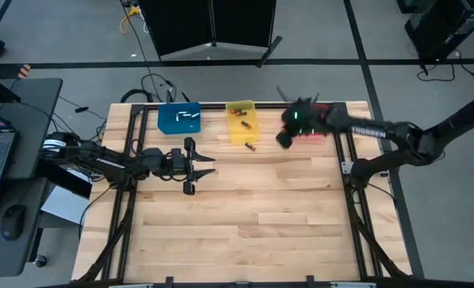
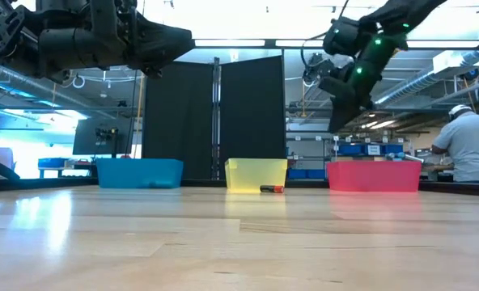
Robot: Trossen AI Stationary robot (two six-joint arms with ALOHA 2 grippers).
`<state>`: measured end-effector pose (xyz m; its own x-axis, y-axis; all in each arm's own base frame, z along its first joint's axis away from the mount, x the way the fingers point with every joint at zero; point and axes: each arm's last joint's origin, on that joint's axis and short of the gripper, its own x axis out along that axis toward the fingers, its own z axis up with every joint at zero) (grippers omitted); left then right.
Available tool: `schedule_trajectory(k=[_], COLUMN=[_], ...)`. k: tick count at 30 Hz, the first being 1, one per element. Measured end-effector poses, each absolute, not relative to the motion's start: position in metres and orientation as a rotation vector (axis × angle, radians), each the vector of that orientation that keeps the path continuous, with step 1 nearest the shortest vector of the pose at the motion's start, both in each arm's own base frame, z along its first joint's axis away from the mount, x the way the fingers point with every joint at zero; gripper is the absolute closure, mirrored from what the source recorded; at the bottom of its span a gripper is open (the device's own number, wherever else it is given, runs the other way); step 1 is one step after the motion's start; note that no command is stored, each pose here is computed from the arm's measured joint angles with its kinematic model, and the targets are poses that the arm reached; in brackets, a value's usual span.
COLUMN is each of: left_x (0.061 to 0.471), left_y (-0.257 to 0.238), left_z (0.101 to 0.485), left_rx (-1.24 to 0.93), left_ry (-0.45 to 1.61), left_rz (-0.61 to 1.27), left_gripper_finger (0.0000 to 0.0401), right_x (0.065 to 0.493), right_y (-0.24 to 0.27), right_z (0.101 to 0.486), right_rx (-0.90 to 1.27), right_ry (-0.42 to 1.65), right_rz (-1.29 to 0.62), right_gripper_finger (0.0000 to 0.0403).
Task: Sort batteries
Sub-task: Put the black red battery into the yellow bin
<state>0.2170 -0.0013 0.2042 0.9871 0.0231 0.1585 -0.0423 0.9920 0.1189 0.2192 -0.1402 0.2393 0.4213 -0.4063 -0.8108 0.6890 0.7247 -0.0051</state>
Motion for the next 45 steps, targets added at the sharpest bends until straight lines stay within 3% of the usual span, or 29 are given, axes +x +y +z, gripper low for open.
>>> schedule_trajectory(k=[4, 9, 26, 39, 45], left_x=[0.217, 0.217, 0.217, 0.217, 0.217], left_y=[-0.001, -0.001, -0.001, -0.001, -0.001], left_z=[0.204, 0.204, 0.202, 0.202, 0.201], left_rx=[0.122, 0.122, 0.125, 0.126, 0.126], left_ry=[-0.157, -0.153, -0.131, -0.129, -0.128], left_rz=[0.033, 0.033, 0.036, 0.041, 0.042], left_gripper_finger=[0.0241, 0.0241, 0.0241, 0.0241, 0.0241], right_x=[0.235, 0.252, 0.286, 0.312, 0.317], right_y=[-0.100, -0.070, -0.081, -0.087, -0.092], right_z=[0.207, 0.172, 0.107, 0.087, 0.081], right_rx=[0.342, 0.351, 0.276, 0.233, 0.233], right_ry=[0.751, 0.625, 0.569, 0.589, 0.595], right_rz=[-0.576, -0.464, -0.561, -0.526, -0.541], right_gripper_finger=[0.0393, 0.0355, 0.0245, 0.0249, 0.0278])
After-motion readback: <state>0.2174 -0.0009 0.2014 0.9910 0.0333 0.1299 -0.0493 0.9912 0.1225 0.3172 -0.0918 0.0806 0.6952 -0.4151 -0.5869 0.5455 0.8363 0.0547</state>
